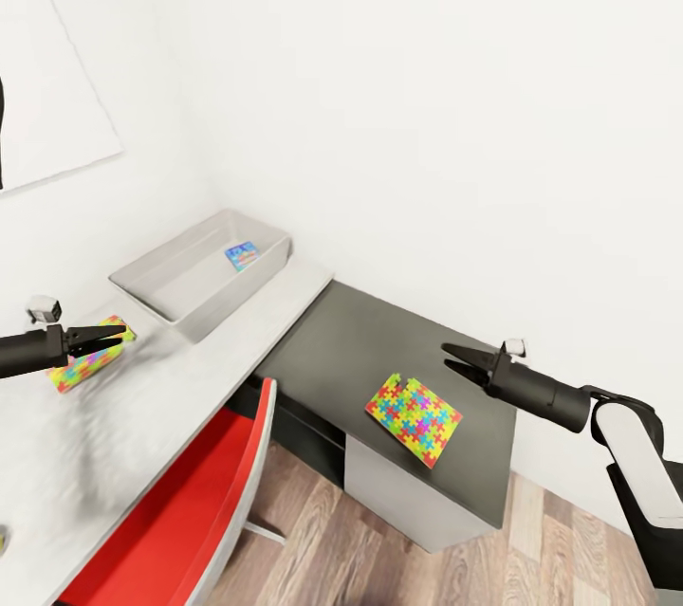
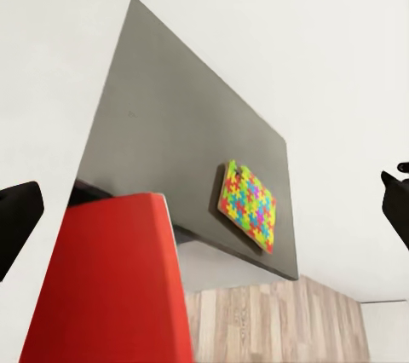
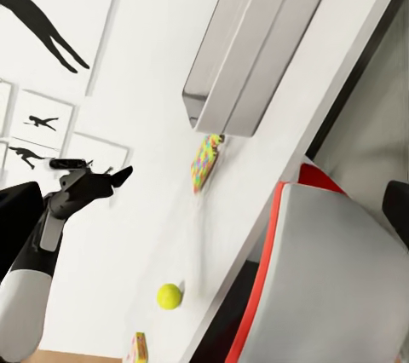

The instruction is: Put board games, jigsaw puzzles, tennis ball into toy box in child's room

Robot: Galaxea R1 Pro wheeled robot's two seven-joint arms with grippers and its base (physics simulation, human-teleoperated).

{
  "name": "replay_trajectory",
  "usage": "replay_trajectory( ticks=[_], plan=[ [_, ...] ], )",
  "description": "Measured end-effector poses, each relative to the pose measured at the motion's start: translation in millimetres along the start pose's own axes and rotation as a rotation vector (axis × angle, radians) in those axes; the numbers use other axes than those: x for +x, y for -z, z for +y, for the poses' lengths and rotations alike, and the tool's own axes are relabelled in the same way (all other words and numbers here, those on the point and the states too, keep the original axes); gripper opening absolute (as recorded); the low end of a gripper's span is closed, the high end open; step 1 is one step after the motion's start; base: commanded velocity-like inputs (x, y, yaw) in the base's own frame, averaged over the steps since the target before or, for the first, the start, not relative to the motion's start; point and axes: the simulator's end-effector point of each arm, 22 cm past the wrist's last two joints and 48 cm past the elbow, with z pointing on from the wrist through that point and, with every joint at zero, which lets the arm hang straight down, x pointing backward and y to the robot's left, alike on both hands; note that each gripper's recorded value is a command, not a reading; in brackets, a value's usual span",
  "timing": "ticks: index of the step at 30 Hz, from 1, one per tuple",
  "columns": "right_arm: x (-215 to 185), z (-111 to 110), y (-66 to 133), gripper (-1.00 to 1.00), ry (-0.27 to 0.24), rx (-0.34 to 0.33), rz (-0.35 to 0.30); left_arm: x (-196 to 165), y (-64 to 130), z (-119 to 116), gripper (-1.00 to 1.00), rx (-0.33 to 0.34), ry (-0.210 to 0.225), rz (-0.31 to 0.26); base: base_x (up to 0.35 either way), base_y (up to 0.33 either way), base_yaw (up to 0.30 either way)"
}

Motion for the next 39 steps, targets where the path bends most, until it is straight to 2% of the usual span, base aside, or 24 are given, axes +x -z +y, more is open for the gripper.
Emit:
replay_trajectory(
  ticks=[15,31,39],
  plan=[
    [-2.3,10.6,1.7,1.00,0.019,-0.008,-0.004,-5.8,6.7,-9.9,1.00,0.005,-0.017,-0.013,0.000,0.000,-0.124],
    [-5.5,23.1,4.7,1.00,0.039,-0.018,-0.012,-11.6,13.4,-21.7,1.00,0.012,-0.042,-0.026,-0.001,0.000,-0.013],
    [-6.4,28.3,6.8,1.00,0.048,-0.022,-0.015,-14.9,17.0,-27.6,1.00,0.014,-0.055,-0.033,-0.103,0.000,0.000]
  ],
)
